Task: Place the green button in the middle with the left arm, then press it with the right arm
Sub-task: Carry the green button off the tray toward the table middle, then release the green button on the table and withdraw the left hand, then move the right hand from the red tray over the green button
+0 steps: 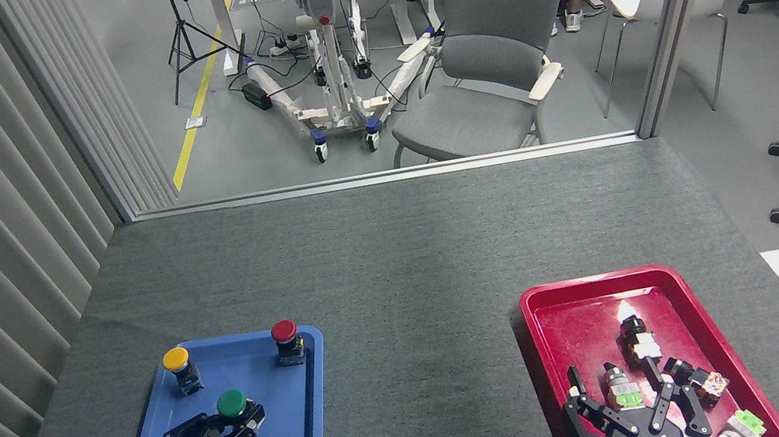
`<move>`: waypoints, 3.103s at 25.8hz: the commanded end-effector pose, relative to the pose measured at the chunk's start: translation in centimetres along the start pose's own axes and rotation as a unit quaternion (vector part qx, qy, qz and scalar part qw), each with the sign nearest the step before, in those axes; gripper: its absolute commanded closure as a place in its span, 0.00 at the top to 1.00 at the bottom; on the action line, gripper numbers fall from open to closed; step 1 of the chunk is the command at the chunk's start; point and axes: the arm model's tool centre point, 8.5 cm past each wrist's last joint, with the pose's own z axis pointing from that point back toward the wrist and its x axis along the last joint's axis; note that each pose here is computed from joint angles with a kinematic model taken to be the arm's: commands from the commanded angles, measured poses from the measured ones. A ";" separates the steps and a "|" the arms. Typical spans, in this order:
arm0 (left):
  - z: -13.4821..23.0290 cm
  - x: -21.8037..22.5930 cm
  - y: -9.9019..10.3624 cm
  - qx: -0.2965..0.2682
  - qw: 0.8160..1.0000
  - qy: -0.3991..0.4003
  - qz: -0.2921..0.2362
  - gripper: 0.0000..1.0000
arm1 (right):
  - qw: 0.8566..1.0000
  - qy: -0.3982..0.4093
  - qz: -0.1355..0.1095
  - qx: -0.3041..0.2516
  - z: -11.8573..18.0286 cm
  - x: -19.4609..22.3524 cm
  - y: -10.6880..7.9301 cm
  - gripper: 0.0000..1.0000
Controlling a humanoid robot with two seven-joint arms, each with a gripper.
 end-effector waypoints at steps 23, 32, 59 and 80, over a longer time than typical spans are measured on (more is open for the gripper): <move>-12.8 17.5 -1.9 -0.033 0.994 -0.097 0.033 0.91 | 1.000 -0.012 -0.001 -0.007 -0.1 0.2 -0.2 1.00; -8.9 14.0 2.2 0.035 0.995 -0.082 -0.042 0.99 | 1.000 -0.011 -0.005 -0.006 -0.1 0.4 -0.1 0.99; 5.7 -0.6 1.3 0.121 0.964 0.234 0.031 0.99 | 0.997 -0.082 -0.009 -0.005 -2.1 7.6 0.0 0.00; 6.1 -0.1 1.4 0.130 0.964 0.232 0.029 0.99 | 0.975 -0.184 0.019 0.120 -4.6 16.0 2.7 0.00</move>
